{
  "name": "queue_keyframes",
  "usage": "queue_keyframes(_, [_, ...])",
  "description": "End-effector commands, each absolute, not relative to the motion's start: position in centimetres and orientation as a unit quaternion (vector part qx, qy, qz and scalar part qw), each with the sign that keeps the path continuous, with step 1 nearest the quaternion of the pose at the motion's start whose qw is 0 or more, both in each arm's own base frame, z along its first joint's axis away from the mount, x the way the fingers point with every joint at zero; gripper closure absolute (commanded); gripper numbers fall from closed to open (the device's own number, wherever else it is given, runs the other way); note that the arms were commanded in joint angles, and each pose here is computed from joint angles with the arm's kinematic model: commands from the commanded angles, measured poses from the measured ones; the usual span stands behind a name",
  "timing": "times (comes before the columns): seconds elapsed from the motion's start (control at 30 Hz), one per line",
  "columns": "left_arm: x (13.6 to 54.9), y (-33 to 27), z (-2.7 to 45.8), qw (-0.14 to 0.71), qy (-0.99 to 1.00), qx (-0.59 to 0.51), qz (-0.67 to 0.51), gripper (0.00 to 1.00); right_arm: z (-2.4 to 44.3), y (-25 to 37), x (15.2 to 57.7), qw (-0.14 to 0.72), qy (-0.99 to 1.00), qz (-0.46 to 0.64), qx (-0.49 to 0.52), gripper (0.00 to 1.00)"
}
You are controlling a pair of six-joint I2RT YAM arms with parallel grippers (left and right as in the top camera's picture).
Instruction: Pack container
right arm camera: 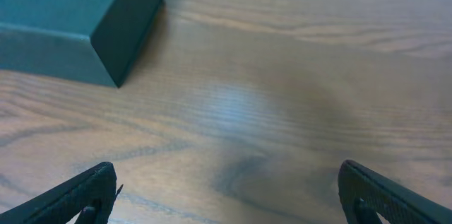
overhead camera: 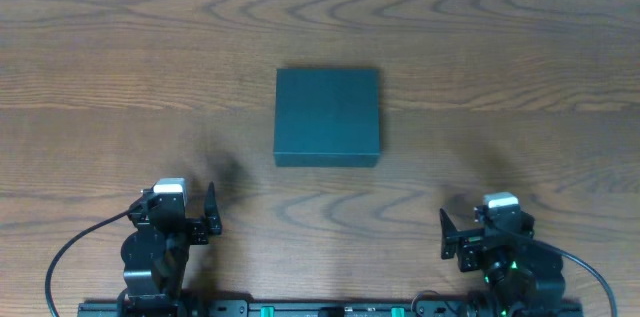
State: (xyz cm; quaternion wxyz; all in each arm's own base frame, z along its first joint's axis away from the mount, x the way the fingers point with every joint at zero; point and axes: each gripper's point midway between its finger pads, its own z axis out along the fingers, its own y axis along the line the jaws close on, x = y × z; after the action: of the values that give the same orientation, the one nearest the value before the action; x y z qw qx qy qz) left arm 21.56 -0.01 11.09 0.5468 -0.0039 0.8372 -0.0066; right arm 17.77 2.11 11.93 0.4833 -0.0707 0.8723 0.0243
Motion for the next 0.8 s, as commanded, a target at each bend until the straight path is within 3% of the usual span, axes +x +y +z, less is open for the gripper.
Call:
queue_keyframes(0.0, [21.5, 0.2, 10.4, 0.542, 0.840, -0.002, 0.002, 0.05, 10.7, 1.9, 17.8, 0.474, 0.877, 0.015, -0.074, 0.01])
queue_keyframes(0.2, [21.5, 0.2, 10.4, 0.542, 0.840, -0.002, 0.002, 0.05, 6.8, 1.9, 17.7, 0.435, 0.897, 0.018, -0.075, 0.01])
queue_keyframes(0.77, [21.5, 0.2, 10.4, 0.542, 0.840, -0.002, 0.002, 0.04, 6.8, 1.9, 17.7, 0.435, 0.897, 0.018, -0.075, 0.01])
